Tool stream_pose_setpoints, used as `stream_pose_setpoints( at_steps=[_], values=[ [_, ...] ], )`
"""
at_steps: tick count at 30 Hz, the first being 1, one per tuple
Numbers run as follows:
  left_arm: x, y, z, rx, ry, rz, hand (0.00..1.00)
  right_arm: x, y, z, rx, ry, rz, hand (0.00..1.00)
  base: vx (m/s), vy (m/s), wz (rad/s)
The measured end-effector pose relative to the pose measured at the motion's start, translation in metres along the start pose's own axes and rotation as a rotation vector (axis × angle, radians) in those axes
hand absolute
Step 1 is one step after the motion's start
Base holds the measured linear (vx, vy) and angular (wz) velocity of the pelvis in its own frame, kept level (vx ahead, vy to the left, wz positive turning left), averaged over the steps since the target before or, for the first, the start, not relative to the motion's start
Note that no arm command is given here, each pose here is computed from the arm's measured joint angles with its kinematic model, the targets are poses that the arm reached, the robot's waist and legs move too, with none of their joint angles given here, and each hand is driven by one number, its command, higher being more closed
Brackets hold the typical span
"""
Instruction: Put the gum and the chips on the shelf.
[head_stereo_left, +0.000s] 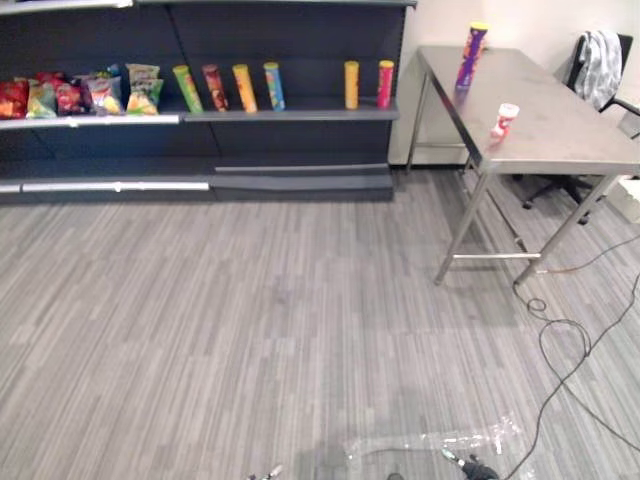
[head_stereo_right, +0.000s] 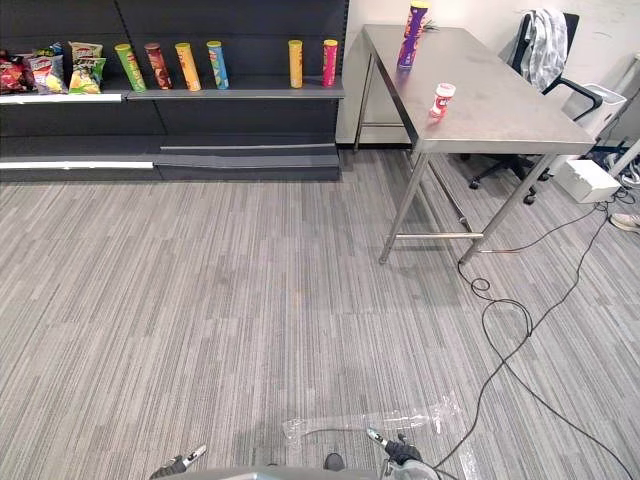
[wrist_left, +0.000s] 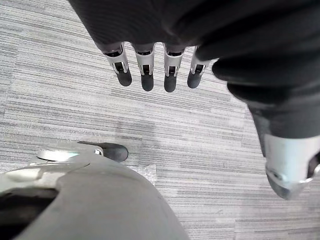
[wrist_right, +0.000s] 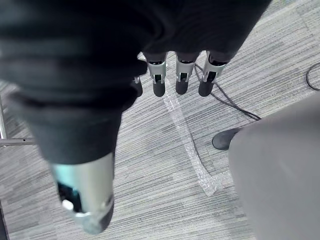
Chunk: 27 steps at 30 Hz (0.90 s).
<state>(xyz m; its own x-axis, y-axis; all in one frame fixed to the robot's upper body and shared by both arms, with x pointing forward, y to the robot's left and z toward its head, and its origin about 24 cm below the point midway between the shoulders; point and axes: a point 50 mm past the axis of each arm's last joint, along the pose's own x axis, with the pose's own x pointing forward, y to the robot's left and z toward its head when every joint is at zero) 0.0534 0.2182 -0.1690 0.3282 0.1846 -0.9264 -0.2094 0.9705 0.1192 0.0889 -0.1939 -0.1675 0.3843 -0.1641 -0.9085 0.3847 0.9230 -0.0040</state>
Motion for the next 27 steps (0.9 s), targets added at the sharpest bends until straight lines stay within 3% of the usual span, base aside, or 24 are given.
stream_pose_setpoints(
  at_steps=[27],
  values=[
    [-0.0008, 0.0001, 0.0013, 0.041, -0.028, 0.007, 0.0, -0.0006, 0.0039, -0.0024, 0.004, -0.005, 0.007, 0.0, 0.0, -0.001, 0.0]
  ],
)
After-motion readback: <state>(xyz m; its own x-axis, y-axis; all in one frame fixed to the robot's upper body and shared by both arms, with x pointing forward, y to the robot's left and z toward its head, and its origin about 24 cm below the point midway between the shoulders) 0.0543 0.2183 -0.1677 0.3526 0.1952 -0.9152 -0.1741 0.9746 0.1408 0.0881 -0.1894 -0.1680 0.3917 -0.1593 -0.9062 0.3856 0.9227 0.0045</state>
